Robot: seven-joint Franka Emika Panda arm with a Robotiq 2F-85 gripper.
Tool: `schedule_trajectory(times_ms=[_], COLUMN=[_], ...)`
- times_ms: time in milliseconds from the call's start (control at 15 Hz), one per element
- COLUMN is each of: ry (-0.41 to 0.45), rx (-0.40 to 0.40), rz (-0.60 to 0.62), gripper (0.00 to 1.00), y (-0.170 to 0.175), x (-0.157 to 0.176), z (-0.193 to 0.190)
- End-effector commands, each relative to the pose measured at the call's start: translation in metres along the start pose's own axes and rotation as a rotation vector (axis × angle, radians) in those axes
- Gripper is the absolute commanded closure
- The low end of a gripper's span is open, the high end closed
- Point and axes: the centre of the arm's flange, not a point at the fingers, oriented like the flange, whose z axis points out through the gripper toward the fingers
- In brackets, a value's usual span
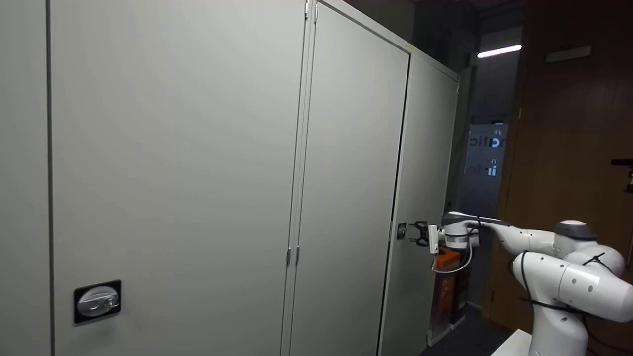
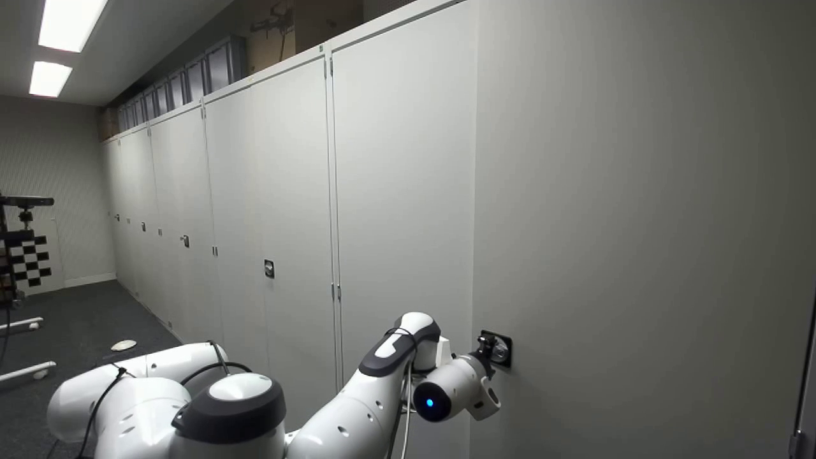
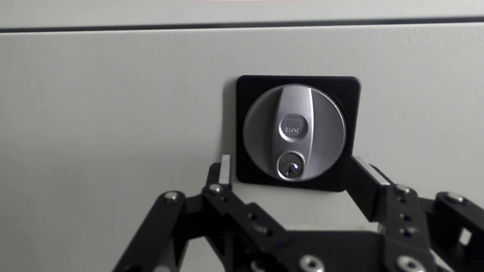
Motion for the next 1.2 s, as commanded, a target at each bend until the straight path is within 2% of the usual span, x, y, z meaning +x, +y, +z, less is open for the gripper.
schedule_trajectory(times_ms=[0,400,533,600,667,867,1133], ry=[0.021,0.016,0.016,0.015,0.015,0.012,0.004], rx=[0.0,0.0,0.001,0.001,0.001,0.002,0.002], rz=[-0.022,-0.03,-0.033,-0.034,-0.036,-0.041,-0.047], gripper=[0.19,0.17,0.22,0.28,0.27,0.3,0.26], y=[-0.006,-0.009,-0.01,-0.011,-0.011,-0.013,-0.015], x=[0.002,0.001,0.002,0.001,0.001,0.0,-0.005], z=[0.013,0.021,0.024,0.025,0.026,0.028,0.035])
